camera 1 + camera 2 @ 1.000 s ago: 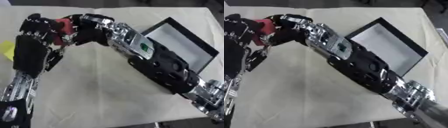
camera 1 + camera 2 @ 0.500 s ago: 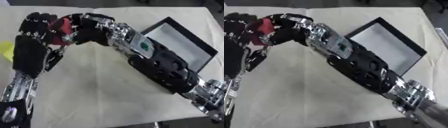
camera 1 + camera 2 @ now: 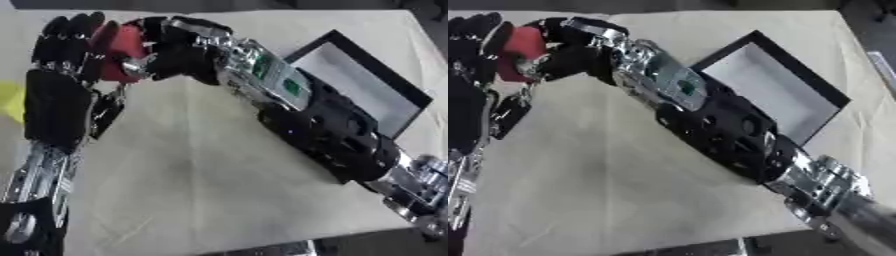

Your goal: Pick up the objects with one hand, pass them to the other hand, and then place them into the box on the other side of the table.

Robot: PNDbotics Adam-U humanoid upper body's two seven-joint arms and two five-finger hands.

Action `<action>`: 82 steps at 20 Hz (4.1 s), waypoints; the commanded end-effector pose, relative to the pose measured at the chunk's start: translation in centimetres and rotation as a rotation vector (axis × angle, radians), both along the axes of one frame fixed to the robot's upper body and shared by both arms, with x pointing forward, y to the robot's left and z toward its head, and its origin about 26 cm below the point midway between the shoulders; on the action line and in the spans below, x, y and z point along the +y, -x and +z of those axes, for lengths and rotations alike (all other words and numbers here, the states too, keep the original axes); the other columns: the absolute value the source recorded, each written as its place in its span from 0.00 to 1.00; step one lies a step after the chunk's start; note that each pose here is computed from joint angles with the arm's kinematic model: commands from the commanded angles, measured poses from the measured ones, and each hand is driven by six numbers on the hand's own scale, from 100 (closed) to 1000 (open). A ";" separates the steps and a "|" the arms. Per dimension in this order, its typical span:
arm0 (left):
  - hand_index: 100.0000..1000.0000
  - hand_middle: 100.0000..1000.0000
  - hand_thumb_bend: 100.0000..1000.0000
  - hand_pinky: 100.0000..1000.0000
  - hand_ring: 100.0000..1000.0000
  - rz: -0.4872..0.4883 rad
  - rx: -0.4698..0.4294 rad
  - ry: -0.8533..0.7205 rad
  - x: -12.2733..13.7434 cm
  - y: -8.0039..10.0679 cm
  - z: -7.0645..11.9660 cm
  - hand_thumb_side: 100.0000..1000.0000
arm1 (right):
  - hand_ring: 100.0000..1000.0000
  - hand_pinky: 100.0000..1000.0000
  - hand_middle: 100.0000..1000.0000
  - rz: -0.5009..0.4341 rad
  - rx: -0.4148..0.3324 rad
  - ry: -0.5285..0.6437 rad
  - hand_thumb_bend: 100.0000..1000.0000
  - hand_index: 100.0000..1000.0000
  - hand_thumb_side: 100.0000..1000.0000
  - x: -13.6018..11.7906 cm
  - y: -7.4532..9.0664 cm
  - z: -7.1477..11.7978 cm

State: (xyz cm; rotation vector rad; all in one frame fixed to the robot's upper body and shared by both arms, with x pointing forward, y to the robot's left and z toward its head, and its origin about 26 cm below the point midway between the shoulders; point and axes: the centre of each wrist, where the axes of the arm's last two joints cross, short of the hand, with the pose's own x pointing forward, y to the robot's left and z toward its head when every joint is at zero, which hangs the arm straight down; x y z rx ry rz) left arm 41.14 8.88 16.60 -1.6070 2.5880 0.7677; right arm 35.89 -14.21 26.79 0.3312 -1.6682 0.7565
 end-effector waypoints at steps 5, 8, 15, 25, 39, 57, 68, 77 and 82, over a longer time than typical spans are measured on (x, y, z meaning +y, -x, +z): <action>0.88 0.76 0.74 0.80 0.77 0.078 0.026 -0.023 4.1 -1.3 -0.3 0.00 | 0.74 0.95 0.40 -0.073 -0.048 -0.001 0.05 0.73 0.00 -2.8 0.2 1.6; 0.88 0.76 0.74 0.80 0.77 0.094 0.045 -0.047 5.3 -1.7 -0.9 0.00 | 0.74 0.95 0.40 -0.106 -0.041 -0.018 0.05 0.73 0.00 -4.1 0.3 1.6; 0.85 0.73 0.71 0.80 0.74 0.143 0.102 -0.085 8.6 -2.3 -1.6 0.00 | 0.74 0.95 0.41 -0.171 -0.029 -0.050 0.04 0.74 0.00 -6.7 1.1 1.8; 0.77 0.66 0.33 0.73 0.67 0.098 0.435 0.140 19.0 -1.2 1.8 0.19 | 0.74 0.92 0.46 -0.366 -0.128 0.073 0.01 0.75 0.00 -14.8 5.7 2.3; 0.81 0.68 0.20 0.71 0.67 0.077 0.728 0.631 30.8 2.2 9.6 0.37 | 0.73 0.88 0.49 -0.645 -0.166 0.344 0.08 0.75 0.00 -22.5 7.4 -3.2; 0.81 0.66 0.20 0.71 0.66 0.146 0.659 0.697 32.7 3.0 10.9 0.40 | 0.97 0.97 0.93 -0.738 -0.363 0.793 0.40 1.00 0.07 -26.3 7.4 -4.1; 0.81 0.65 0.22 0.72 0.66 0.174 0.655 0.688 33.5 2.9 11.4 0.39 | 1.00 1.00 0.99 -0.809 -0.476 0.598 0.25 1.00 0.07 -25.6 8.0 -2.9; 0.88 0.74 0.34 0.80 0.75 0.198 0.925 0.485 35.8 0.3 14.1 0.41 | 1.00 1.00 0.99 -0.736 -0.610 0.004 0.10 1.00 0.02 -22.5 8.8 -0.7; 0.90 0.76 0.47 0.85 0.79 0.238 1.199 0.373 36.6 -2.4 14.3 0.37 | 0.99 1.00 0.99 -0.698 -0.627 -0.061 0.15 1.00 0.00 -21.7 8.4 -0.8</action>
